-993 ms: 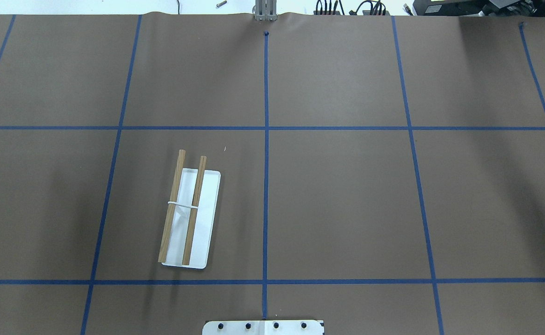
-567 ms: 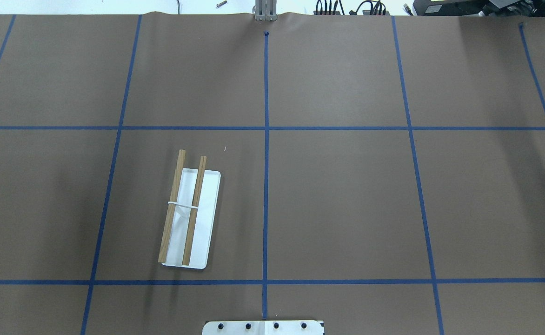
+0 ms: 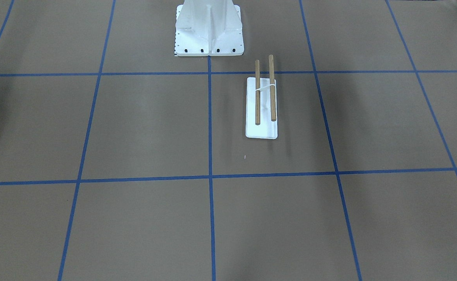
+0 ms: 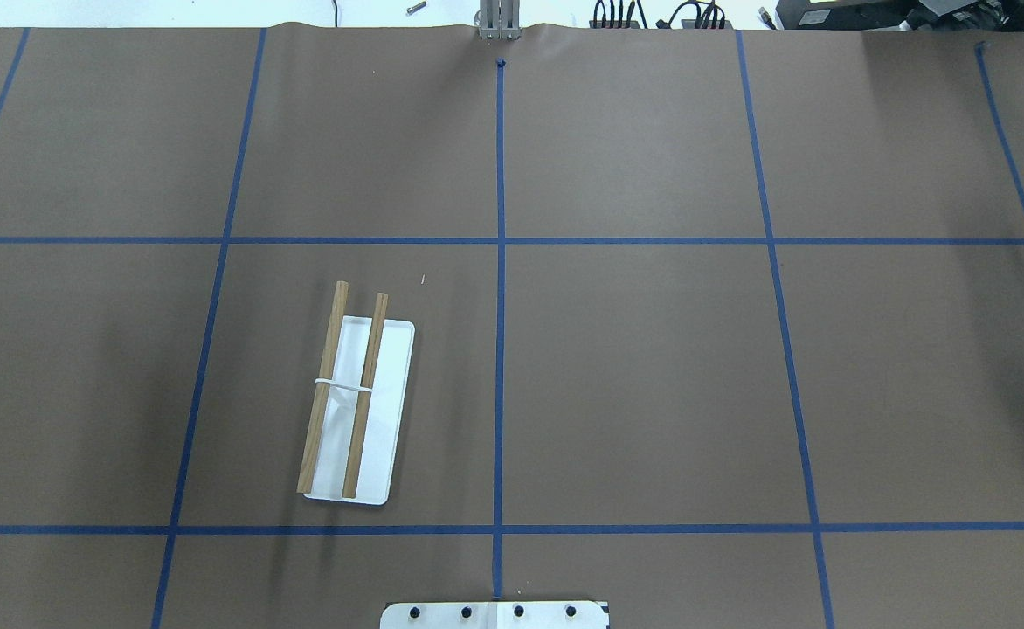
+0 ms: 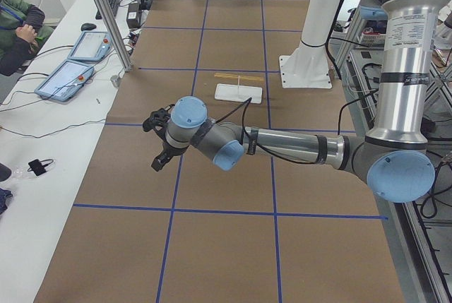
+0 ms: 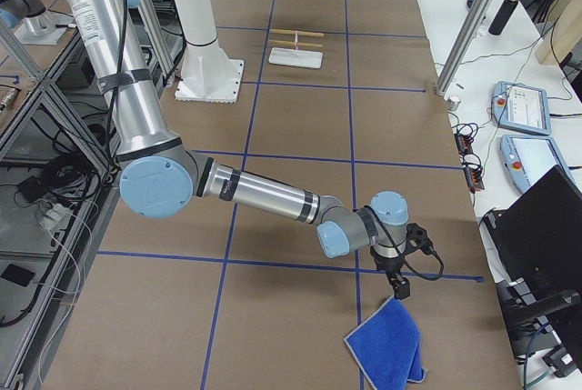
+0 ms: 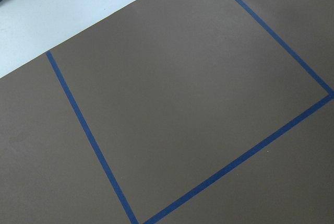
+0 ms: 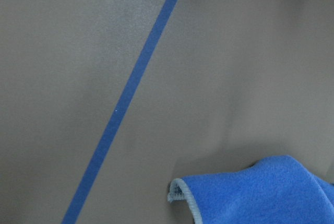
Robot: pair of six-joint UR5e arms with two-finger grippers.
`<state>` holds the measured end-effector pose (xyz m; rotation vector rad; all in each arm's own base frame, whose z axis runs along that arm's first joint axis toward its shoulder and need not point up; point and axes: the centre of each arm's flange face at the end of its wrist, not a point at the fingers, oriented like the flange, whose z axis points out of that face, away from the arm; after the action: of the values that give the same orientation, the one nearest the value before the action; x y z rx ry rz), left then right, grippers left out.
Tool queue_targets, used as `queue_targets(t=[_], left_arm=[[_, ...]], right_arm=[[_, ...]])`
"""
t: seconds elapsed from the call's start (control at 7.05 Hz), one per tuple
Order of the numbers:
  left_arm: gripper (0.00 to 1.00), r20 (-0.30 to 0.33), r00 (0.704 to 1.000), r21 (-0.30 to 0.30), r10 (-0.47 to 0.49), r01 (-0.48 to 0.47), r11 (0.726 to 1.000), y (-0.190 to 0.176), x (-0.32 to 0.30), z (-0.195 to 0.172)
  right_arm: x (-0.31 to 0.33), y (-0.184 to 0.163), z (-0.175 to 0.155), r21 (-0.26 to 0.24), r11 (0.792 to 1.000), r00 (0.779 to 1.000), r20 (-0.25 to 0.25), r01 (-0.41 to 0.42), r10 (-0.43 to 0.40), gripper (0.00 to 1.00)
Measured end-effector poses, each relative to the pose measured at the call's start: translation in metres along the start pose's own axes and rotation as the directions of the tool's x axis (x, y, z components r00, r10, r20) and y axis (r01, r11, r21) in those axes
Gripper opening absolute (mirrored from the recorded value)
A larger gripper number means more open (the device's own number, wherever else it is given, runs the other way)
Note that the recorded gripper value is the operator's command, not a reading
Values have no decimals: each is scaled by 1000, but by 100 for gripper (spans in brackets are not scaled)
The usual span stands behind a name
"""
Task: Hang towel on rack
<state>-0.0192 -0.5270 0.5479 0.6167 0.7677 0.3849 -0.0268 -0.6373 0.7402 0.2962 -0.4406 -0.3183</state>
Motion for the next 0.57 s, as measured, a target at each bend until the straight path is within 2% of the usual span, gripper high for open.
queue_targets(t=[0.28,0.43,0.57], left_arm=[[98,2,1000,-4,-3,3,1000,1,-2,1],[98,2,1000,-5,-5,5,1000,2,-2,2],[98,2,1000,-6,-5,5,1000,3,-3,3]], right_arm=[[3,0,26,-21,1000,998,-54,14,-15,98],[5,1,39,-22,1000,997,-68,21,-22,92],[6,2,48,-26,999,997,-75,25,-27,81]])
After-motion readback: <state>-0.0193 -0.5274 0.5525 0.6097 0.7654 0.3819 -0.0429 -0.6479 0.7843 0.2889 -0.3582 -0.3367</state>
